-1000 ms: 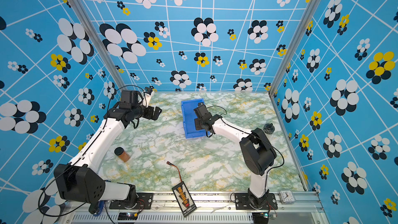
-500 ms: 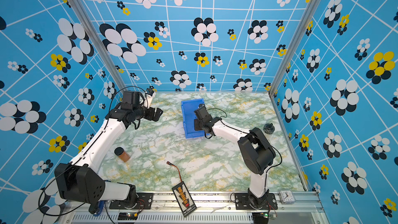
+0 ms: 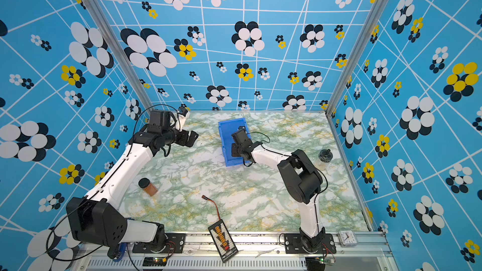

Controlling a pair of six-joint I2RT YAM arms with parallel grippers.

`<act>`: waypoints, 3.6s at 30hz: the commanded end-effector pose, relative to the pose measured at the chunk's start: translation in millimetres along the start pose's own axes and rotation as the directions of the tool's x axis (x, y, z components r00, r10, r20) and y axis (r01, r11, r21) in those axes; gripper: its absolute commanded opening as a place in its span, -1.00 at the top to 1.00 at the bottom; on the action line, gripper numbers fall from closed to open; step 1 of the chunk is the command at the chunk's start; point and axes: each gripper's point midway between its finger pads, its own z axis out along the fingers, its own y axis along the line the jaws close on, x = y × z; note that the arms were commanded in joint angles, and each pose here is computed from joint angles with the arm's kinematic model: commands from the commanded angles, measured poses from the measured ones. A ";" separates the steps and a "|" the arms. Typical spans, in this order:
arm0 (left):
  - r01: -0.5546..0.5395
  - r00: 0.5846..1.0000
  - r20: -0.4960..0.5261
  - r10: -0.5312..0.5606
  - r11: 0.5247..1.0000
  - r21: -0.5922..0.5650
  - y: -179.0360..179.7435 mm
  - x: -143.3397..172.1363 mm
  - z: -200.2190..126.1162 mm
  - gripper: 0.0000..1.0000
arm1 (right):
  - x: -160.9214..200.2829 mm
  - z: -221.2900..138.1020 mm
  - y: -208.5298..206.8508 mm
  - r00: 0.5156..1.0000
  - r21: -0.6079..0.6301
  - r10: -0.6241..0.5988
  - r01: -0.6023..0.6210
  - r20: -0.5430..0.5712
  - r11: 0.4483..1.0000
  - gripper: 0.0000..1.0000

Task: Put the screwdriver in the bin
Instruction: Place the screwdriver into the bin, then reset both arms

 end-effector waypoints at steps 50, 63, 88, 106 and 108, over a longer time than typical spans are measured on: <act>0.418 0.907 0.135 -0.399 0.889 -0.186 71.8 85.0 59.4 -0.99 | -58.6 -150.8 -191.4 0.959 0.325 0.015 -0.111 0.283 0.939 -0.78; 0.335 0.925 0.270 -0.268 0.910 -0.245 82.1 109.3 52.0 -0.98 | -38.1 -149.8 -279.0 0.917 0.526 -0.098 -0.132 0.386 0.840 -0.81; 0.261 0.874 0.471 -0.117 0.932 -0.253 70.7 133.5 53.5 -0.99 | 7.3 -147.0 -323.5 0.854 0.485 -0.079 -0.214 0.515 0.848 -0.91; 0.226 0.909 0.408 -0.087 0.925 -0.306 68.6 132.1 67.6 -0.98 | 9.4 -140.6 -316.7 0.844 0.458 -0.111 -0.171 0.525 0.872 -0.99; 0.230 0.910 0.404 -0.096 0.926 -0.299 69.5 131.5 68.6 -0.99 | 8.8 -137.2 -312.2 0.850 0.442 -0.118 -0.144 0.514 0.885 -0.98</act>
